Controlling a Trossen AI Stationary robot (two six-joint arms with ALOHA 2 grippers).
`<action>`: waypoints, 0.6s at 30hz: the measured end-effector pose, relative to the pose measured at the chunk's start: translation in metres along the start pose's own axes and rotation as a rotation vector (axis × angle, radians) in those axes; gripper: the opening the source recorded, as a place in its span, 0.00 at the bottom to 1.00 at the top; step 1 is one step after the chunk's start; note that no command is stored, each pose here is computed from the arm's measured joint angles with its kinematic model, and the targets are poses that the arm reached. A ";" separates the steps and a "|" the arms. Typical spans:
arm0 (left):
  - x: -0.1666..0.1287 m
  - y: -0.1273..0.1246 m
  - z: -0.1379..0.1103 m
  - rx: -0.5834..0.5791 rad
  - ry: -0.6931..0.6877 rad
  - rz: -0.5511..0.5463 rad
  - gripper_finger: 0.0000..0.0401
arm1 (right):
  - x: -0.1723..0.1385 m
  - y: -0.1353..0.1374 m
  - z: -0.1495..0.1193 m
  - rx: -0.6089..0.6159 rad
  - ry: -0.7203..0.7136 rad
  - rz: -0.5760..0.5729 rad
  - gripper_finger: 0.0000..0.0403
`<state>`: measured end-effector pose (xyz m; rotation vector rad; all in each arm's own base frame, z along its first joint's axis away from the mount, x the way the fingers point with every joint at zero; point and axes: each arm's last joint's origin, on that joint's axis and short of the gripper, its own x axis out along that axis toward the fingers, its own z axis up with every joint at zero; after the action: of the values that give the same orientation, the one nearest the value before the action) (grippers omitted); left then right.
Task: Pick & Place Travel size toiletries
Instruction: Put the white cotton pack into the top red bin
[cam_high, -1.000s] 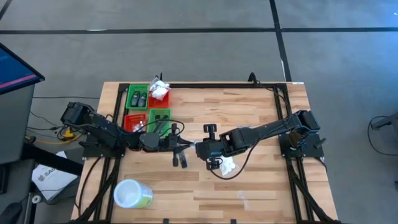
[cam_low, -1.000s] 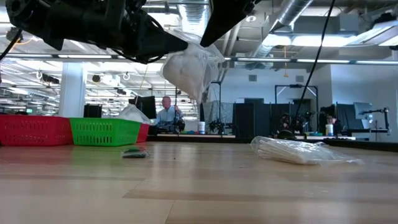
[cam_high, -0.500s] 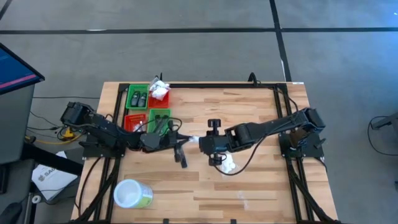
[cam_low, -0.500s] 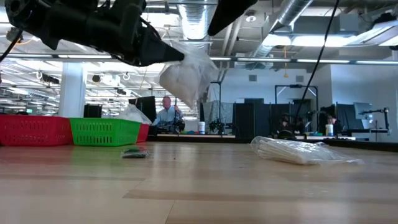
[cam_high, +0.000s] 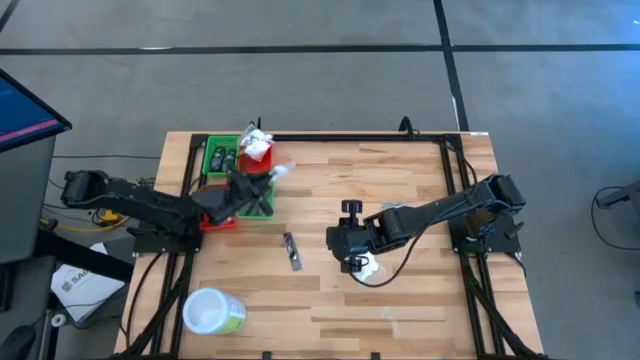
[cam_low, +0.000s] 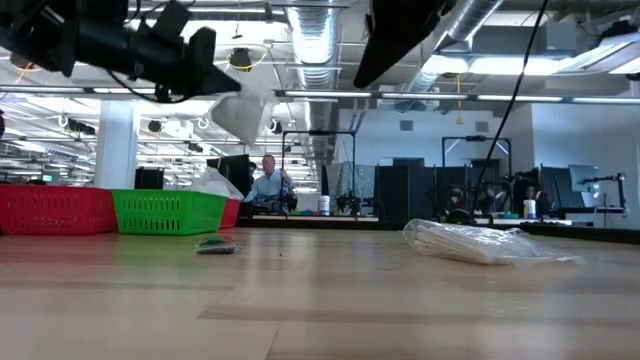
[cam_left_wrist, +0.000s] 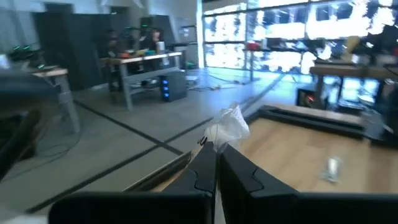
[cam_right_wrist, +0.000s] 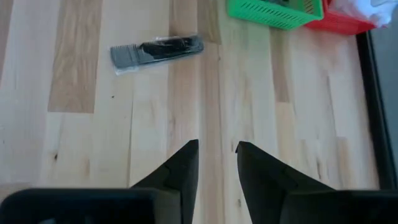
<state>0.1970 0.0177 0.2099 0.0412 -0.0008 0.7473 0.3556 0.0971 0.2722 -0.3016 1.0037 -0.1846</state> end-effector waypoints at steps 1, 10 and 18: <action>0.000 0.006 -0.002 -0.011 0.002 0.019 0.00 | 0.001 0.002 -0.001 0.000 0.000 0.001 0.25; 0.011 0.050 -0.027 -0.049 0.095 0.183 0.00 | 0.012 0.010 -0.012 0.021 0.017 0.004 0.25; 0.022 0.080 -0.038 -0.094 0.186 0.197 0.00 | 0.012 0.010 -0.012 0.035 0.010 0.005 0.25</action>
<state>0.1584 0.0927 0.1751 -0.1192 0.1393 0.9450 0.3519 0.1012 0.2538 -0.2668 1.0098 -0.1984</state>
